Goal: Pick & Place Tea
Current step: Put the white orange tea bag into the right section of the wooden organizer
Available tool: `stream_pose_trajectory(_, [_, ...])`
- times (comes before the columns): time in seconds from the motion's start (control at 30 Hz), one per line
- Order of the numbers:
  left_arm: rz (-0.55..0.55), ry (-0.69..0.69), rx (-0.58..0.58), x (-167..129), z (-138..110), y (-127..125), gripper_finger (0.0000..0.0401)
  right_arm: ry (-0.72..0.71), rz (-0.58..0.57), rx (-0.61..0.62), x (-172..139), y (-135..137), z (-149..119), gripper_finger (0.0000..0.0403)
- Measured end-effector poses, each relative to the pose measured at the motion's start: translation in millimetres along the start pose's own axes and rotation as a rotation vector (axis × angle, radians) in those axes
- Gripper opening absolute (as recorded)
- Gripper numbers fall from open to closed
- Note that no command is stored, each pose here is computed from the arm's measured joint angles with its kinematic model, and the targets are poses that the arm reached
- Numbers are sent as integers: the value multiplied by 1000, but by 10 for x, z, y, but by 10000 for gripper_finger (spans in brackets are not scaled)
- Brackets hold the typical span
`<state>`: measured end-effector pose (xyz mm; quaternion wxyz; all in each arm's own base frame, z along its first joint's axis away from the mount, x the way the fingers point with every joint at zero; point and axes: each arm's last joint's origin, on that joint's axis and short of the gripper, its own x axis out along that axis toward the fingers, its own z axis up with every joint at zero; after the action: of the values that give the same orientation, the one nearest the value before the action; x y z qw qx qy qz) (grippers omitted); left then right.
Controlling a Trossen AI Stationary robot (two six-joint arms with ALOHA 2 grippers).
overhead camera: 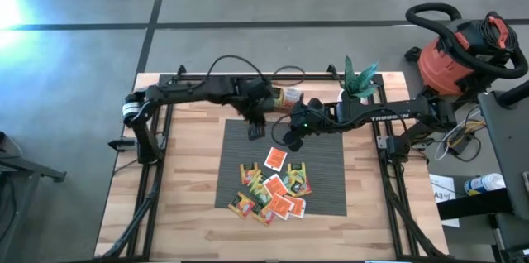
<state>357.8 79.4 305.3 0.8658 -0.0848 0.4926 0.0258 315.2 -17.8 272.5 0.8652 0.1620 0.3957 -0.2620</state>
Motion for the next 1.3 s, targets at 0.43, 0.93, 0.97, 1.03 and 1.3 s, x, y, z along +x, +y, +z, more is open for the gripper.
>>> stream_pose_trajectory(0.43, [58,33,-177,65,-345,-557,76,75,66,-98,-38,355,-469,68])
stream_pose_trajectory(0.93, [49,-18,-284,154,-386,-760,76,82,86,0,-157,363,-816,68])
stream_pose_trajectory(0.97, [49,-12,-283,154,-392,-769,76,82,86,7,-150,356,-827,68])
stream_pose_trajectory(1.03, [51,0,-275,155,-407,-785,76,84,81,38,-139,349,-838,68])
stream_pose_trajectory(1.3, [93,24,-194,145,-439,-770,76,22,80,235,-77,396,-807,68])
